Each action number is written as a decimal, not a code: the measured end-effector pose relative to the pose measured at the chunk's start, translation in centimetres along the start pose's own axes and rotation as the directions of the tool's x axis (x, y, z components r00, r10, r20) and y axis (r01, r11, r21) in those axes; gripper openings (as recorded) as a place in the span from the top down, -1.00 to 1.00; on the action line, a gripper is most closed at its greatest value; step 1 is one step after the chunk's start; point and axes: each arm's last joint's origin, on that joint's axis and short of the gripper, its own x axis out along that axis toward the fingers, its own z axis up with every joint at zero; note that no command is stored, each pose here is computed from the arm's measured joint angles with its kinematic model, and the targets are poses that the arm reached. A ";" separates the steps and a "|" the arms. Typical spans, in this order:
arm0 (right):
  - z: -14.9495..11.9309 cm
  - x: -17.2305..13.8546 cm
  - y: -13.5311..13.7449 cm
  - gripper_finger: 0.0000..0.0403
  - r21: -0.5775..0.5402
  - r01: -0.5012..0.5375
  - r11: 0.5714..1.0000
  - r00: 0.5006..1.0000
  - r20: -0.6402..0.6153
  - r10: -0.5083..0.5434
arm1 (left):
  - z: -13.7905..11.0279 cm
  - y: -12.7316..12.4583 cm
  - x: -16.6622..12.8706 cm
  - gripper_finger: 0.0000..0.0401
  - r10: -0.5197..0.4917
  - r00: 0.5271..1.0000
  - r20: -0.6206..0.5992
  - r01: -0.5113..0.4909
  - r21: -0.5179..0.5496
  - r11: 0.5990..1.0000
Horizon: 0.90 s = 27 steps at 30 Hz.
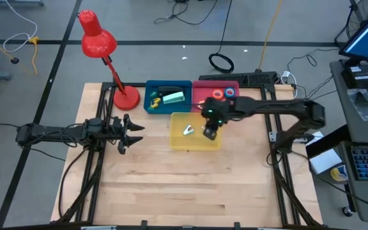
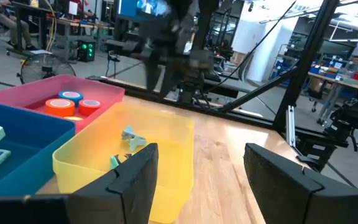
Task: Pick and place Stapler, Stapler remover, tape
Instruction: Return to Home Position
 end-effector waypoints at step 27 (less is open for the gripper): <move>-17.8 -9.8 -2.7 0.49 -0.017 -0.294 0.956 0.717 0.657 0.232 | 0.8 -0.2 -0.8 -0.19 -0.002 1.000 0.022 0.001 0.035 0.999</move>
